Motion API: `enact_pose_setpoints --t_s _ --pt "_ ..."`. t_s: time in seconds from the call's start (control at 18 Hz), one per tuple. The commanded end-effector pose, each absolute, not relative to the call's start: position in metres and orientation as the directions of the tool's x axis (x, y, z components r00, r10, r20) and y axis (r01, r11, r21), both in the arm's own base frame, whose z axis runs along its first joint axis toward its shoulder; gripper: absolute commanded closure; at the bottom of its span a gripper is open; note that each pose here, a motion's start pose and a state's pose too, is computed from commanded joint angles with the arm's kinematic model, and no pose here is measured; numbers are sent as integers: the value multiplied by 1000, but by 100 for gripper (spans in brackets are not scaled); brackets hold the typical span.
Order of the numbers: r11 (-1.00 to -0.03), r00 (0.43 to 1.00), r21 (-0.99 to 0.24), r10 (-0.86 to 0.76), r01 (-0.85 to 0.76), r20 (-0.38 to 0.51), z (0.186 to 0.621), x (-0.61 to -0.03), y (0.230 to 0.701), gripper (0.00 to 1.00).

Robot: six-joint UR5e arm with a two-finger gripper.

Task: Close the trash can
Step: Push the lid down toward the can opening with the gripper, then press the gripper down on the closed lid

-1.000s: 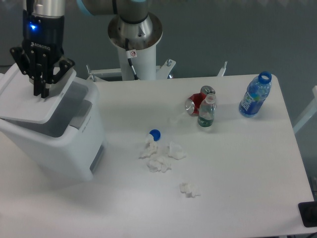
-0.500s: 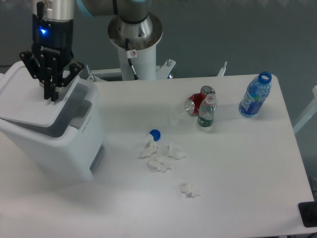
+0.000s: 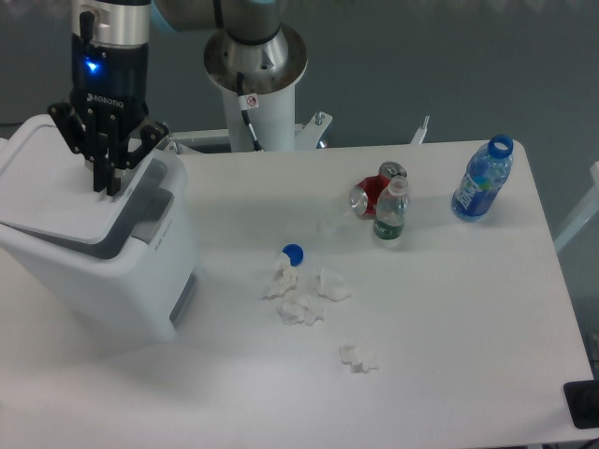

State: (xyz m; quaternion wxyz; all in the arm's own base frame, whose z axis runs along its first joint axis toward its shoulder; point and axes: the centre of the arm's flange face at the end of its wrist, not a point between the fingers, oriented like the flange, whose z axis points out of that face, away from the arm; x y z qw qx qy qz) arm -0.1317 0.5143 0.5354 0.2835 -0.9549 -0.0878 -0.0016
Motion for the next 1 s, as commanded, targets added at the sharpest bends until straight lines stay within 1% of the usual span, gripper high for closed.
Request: enact_pose_setpoints --t_s 1.0 --pt "-838 982 -513 176 186 68 516 -136 512 76"
